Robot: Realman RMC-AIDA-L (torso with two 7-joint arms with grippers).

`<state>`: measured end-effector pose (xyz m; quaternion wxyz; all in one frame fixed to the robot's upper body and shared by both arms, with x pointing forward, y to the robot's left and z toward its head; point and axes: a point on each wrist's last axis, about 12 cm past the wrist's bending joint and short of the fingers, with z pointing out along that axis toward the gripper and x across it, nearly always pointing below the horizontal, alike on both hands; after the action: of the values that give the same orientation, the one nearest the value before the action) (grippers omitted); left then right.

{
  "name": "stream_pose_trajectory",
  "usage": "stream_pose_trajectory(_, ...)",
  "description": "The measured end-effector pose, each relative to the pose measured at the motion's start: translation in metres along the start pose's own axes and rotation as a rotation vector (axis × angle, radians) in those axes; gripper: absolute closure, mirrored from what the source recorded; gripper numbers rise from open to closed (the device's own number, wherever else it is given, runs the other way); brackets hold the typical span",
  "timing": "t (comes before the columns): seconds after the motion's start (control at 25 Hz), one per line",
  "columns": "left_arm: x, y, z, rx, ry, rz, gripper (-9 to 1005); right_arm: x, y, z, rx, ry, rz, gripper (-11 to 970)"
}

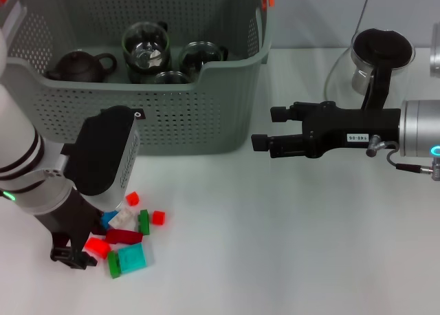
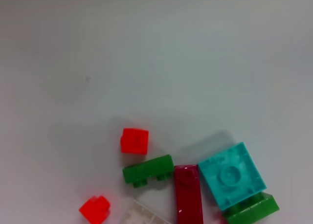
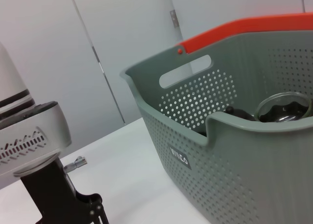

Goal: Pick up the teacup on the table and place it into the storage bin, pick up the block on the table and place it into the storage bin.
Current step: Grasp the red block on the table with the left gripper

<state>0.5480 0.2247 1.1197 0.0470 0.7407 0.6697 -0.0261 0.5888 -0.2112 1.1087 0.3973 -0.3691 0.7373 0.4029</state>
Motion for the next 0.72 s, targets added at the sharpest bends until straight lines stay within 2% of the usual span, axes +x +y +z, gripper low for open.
stream_pose_trajectory(0.32,-0.0006,-0.0001,0.0005,0.002,-0.001,0.001,519,0.0007,-0.0001,-0.0004,0.001,-0.001,0.003,45)
stream_pose_trajectory(0.56,-0.0027,-0.0009,0.002,0.003,-0.007,0.001,693,0.0008,-0.0001,-0.0004,0.001,-0.001,0.003,45)
stream_pose_trajectory(0.72,-0.0052,-0.0024,0.0032,0.009,-0.008,0.008,705,0.0007,-0.0001,-0.0005,0.001,-0.001,0.003,45)
